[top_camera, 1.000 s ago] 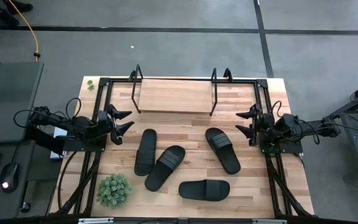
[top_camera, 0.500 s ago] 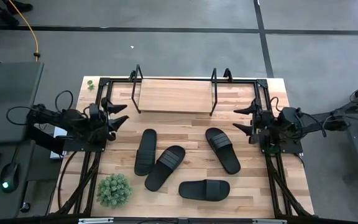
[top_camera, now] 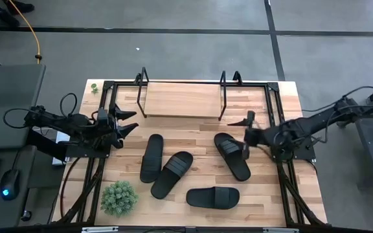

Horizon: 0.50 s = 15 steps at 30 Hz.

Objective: Pick and place slides into the shelf
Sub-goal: Put the top right black slipper on the shelf

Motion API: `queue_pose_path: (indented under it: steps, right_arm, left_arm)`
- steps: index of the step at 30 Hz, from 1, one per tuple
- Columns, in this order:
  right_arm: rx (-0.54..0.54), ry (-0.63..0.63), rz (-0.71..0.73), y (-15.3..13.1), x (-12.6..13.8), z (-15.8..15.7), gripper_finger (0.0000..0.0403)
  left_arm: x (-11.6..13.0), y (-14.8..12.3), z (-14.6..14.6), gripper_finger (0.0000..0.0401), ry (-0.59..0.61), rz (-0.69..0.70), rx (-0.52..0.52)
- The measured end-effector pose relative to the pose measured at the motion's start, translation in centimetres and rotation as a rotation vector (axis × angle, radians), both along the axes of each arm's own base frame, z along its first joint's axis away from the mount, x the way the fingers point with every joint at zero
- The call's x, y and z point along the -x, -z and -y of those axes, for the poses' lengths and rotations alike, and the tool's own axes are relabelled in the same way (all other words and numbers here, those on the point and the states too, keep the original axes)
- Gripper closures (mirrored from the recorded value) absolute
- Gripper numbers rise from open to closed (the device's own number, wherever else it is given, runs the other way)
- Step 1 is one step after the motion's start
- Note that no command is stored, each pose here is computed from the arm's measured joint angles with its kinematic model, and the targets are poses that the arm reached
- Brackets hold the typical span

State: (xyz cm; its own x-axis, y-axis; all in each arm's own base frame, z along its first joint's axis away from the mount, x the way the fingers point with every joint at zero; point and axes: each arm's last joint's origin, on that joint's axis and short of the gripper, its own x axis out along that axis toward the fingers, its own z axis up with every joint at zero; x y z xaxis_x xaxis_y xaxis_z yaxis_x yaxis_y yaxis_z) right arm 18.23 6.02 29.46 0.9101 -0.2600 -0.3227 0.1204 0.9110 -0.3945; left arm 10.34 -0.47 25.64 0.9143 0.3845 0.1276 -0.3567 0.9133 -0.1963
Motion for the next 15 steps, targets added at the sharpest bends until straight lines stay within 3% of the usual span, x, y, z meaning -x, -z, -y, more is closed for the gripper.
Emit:
queue_pose_path:
  steps: [7,15]
  right_arm:
    - [0.158,0.121,-0.189,0.5,-1.9,-3.4,0.0155]
    - [0.283,0.135,-0.373,3.6,-3.5,-6.0,0.0155]
  left_arm:
    - [0.0,0.1,0.0,0.0155,-0.003,-0.006,-0.002]
    - [0.0,0.1,0.0,0.0155,-0.003,-0.007,-0.003]
